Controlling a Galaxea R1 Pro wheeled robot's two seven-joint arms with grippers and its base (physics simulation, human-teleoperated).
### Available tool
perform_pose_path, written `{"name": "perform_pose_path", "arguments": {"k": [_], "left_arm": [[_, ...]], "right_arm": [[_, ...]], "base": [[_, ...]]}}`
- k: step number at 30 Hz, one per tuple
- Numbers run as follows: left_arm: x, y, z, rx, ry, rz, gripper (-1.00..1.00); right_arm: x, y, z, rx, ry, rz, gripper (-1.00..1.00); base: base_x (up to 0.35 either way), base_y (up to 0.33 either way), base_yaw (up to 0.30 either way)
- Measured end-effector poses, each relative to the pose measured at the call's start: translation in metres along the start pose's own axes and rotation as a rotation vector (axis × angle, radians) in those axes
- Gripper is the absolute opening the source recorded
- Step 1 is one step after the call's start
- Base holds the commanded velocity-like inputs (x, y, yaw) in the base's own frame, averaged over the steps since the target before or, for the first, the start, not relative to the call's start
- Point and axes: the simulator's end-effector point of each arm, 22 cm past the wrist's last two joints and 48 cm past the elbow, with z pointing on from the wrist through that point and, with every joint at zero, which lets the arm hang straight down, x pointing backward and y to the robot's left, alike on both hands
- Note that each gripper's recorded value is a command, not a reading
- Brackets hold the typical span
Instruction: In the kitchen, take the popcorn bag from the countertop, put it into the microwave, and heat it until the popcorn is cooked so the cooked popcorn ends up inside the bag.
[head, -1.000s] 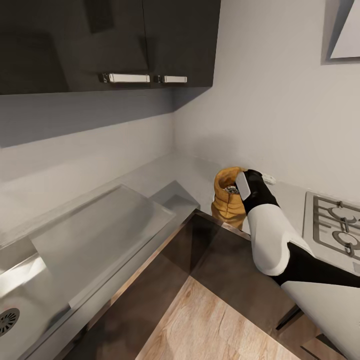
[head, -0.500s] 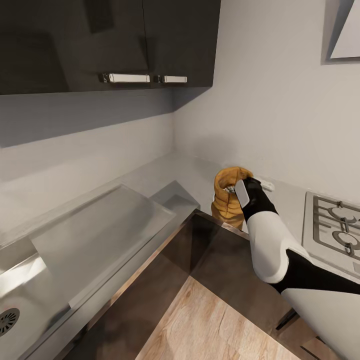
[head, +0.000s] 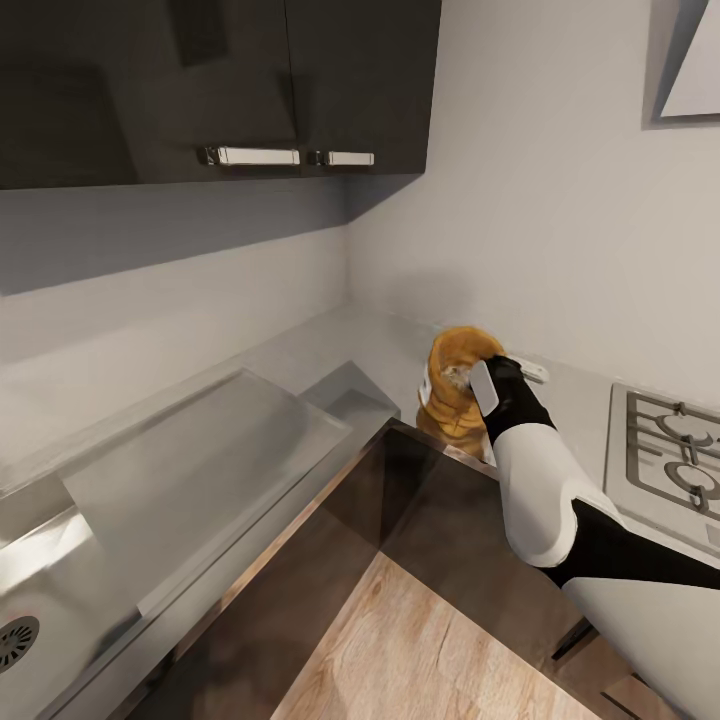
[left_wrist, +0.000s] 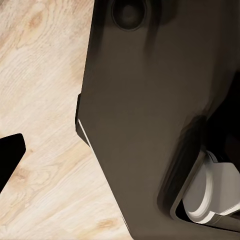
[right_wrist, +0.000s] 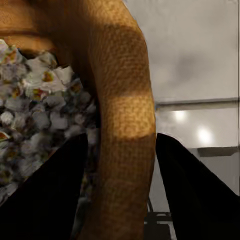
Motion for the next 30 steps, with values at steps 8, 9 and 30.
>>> {"name": "perform_pose_path", "arguments": {"k": [8, 9, 30], "left_arm": [[0.000, 0.000, 0.000, 0.000, 0.000, 0.001, 1.00], [0.000, 0.000, 0.000, 0.000, 0.000, 0.000, 1.00], [0.000, 0.000, 0.000, 0.000, 0.000, -0.001, 1.00]], "right_arm": [[0.001, 0.000, 0.000, -0.002, 0.003, 0.004, -1.00], [0.001, 0.001, 0.000, -0.002, 0.002, 0.003, -1.00], [-0.029, -0.007, -0.038, 0.017, 0.066, -0.187, -1.00]], "base": [[0.000, 0.000, 0.000], [0.000, 0.000, 0.000], [0.000, 0.000, 0.000]]}}
